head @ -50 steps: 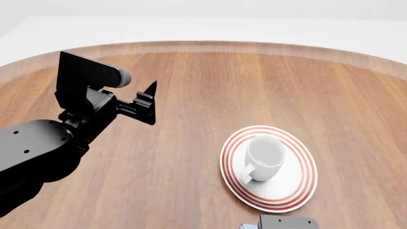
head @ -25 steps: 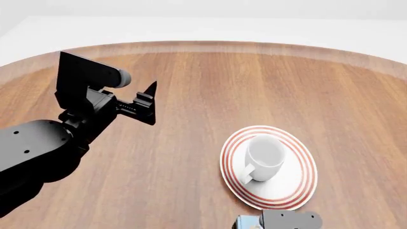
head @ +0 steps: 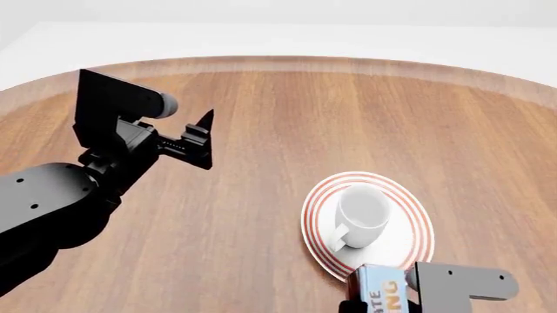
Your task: Pick up the white mug and put it on the plate, and put the chocolate pudding to the right of the plate.
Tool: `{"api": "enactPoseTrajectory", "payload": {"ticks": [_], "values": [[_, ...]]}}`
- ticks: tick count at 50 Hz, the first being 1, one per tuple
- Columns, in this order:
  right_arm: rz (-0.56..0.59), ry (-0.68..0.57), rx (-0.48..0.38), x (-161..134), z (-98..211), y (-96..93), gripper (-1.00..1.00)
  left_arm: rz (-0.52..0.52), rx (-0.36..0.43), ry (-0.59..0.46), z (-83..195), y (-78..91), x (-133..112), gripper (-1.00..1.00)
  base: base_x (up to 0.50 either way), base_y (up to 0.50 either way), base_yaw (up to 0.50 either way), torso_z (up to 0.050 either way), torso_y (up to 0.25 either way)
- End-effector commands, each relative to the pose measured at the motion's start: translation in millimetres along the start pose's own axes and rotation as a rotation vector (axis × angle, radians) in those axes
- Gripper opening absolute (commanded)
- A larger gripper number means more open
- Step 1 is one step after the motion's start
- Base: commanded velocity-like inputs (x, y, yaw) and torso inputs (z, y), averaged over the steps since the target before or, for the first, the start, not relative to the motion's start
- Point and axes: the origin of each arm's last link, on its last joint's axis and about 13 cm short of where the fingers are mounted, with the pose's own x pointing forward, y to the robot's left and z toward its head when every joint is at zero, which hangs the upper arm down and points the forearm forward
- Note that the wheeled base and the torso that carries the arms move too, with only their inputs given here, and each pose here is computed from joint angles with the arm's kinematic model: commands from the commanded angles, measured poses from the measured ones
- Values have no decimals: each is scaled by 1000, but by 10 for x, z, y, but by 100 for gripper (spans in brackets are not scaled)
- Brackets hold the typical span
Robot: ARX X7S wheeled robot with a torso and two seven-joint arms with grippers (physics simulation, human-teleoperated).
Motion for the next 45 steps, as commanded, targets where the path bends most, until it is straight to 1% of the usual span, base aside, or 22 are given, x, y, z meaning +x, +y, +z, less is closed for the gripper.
{"api": "enactPoseTrajectory", "payload": {"ticks": [1, 7, 20, 31, 32, 37, 39, 42, 45], "values": [[-49, -76, 33, -94, 167, -149, -100, -14, -17, -44, 42, -15, 39, 100, 0, 0, 0, 0, 0], [-131, -111, 28, -140, 266, -277, -100, -10, -19, -40, 32, -2, 28, 100, 0, 0, 0, 0, 0], [-286, -233, 63, -220, 563, -494, -100, -7, -17, -41, 36, -4, 15, 100, 0, 0, 0, 0, 0], [-406, -320, 50, -240, 739, -665, -100, -5, -16, -39, 37, -2, 18, 100, 0, 0, 0, 0, 0], [-429, -335, 47, -231, 767, -689, -100, -5, -16, -39, 38, -2, 19, 100, 0, 0, 0, 0, 0], [-464, -408, 31, -209, 905, -774, -100, -8, -17, -37, 27, -11, 31, 100, 0, 0, 0, 0, 0], [-480, -433, 4, -203, 951, -801, -100, -11, -16, -36, 22, -17, 30, 100, 0, 0, 0, 0, 0], [-468, -457, -23, -161, 1076, -870, -100, -12, -18, -34, 12, -17, 35, 100, 0, 0, 0, 0, 0], [-459, -475, -50, -149, 1141, -901, -100, -12, -19, -34, 14, -16, 34, 100, 0, 0, 0, 0, 0]]}}
